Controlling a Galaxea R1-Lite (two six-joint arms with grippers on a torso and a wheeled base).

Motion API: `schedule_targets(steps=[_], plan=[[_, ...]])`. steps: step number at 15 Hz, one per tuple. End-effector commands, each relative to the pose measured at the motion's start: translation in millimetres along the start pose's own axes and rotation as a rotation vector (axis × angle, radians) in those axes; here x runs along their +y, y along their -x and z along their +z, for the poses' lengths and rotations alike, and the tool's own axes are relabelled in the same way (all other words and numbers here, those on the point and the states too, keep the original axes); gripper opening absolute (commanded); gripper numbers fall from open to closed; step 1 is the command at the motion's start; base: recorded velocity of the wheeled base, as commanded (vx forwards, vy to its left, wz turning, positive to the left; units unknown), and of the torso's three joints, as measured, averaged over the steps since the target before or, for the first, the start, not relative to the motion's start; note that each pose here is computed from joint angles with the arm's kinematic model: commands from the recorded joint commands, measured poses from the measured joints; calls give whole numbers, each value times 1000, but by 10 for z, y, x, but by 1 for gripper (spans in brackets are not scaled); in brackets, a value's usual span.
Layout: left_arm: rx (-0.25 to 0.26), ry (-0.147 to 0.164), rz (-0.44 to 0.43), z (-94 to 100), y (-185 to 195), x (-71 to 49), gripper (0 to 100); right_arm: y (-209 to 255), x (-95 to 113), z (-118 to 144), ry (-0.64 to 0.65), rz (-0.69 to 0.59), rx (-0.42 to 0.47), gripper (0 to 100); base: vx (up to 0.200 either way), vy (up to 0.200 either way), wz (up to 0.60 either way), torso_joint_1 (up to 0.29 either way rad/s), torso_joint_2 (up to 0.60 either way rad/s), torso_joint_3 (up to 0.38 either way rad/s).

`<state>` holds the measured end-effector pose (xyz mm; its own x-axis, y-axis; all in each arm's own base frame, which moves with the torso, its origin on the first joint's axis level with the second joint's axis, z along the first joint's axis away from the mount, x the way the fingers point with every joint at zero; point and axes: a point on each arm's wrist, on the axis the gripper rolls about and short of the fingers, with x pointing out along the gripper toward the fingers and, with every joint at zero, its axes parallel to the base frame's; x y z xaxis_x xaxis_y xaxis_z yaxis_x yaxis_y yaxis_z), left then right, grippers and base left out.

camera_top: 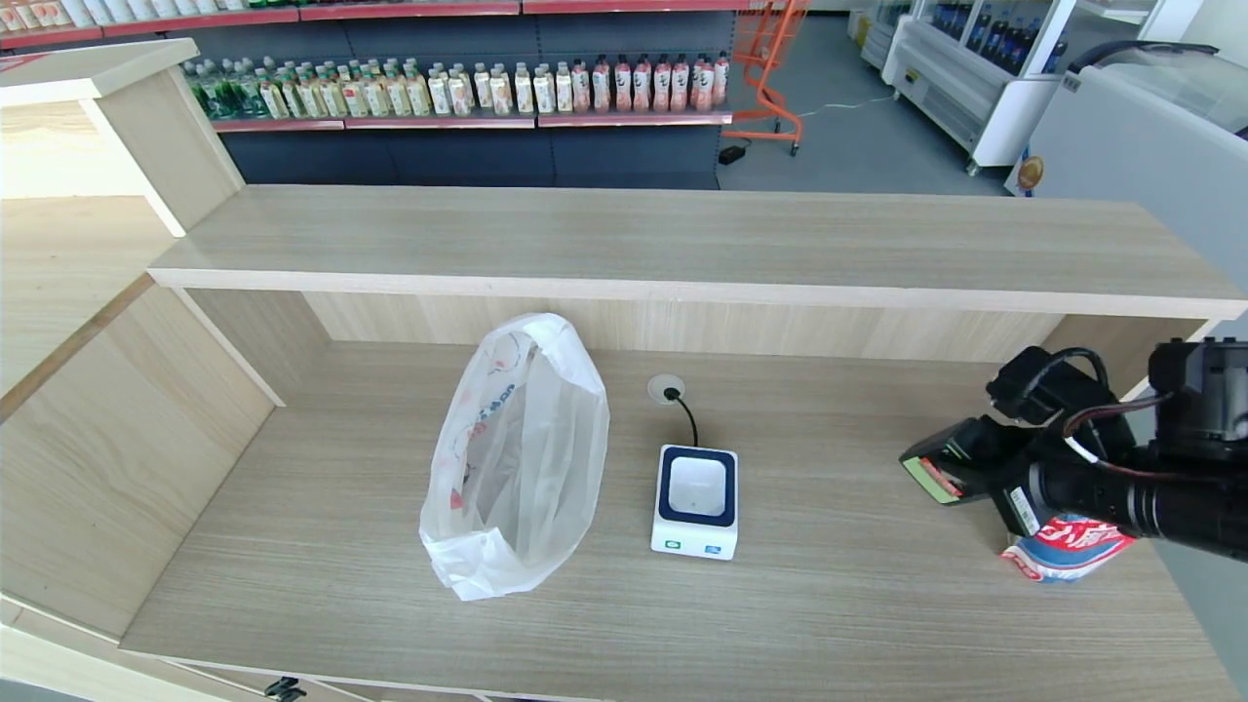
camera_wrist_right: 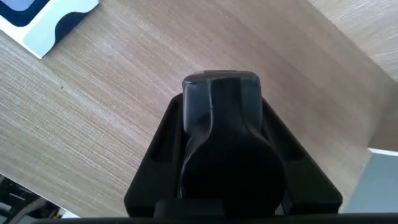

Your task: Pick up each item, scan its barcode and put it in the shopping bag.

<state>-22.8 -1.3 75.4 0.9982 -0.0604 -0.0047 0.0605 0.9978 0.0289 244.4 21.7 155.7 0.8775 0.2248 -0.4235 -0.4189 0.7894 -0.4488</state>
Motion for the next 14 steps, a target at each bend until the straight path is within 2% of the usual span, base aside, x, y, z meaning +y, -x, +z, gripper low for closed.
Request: schedule_targets(steps=[1, 3, 5, 7, 8, 9, 11, 12, 13, 14], plan=[[0, 0, 1, 1, 0, 0, 100, 720, 80, -18, 290, -122, -134, 0, 0, 0, 0, 0, 0, 0], [1, 0, 1, -3, -1, 0, 100, 850, 155, -17, 605, -38, -261, 0, 0, 0, 0, 0, 0, 0], [1, 0, 1, -3, -1, 0, 100, 822, 193, -7, 1058, 12, -425, 0, 0, 0, 0, 0, 0, 0], [0, 0, 1, 1, 0, 0, 100, 770, 255, 43, 1521, -17, -643, 0, 0, 0, 0, 0, 0, 0], [0, 0, -1, 1, 0, 0, 100, 749, 287, 40, 1594, -15, -685, 0, 0, 0, 0, 0, 0, 0], [0, 0, 1, 1, 0, 0, 100, 651, 414, -25, 1784, 51, -787, 0, 0, 0, 0, 0, 0, 0], [0, 0, 1, 1, 0, 0, 100, 572, 592, -115, 1876, 188, -893, 0, 0, 0, 0, 0, 0, 0], [0, 0, 1, 1, 0, 0, 100, 520, 716, -44, 1977, 185, -1017, 0, 0, 0, 0, 0, 0, 0], [1, 0, 1, -3, -1, 0, 100, 503, 790, 72, 2013, 153, -1142, 0, 0, 0, 0, 0, 0, 0], [0, 0, 1, 1, 0, 0, 100, 489, 829, 120, 2018, 143, -1203, 0, 0, 0, 0, 0, 0, 0]])
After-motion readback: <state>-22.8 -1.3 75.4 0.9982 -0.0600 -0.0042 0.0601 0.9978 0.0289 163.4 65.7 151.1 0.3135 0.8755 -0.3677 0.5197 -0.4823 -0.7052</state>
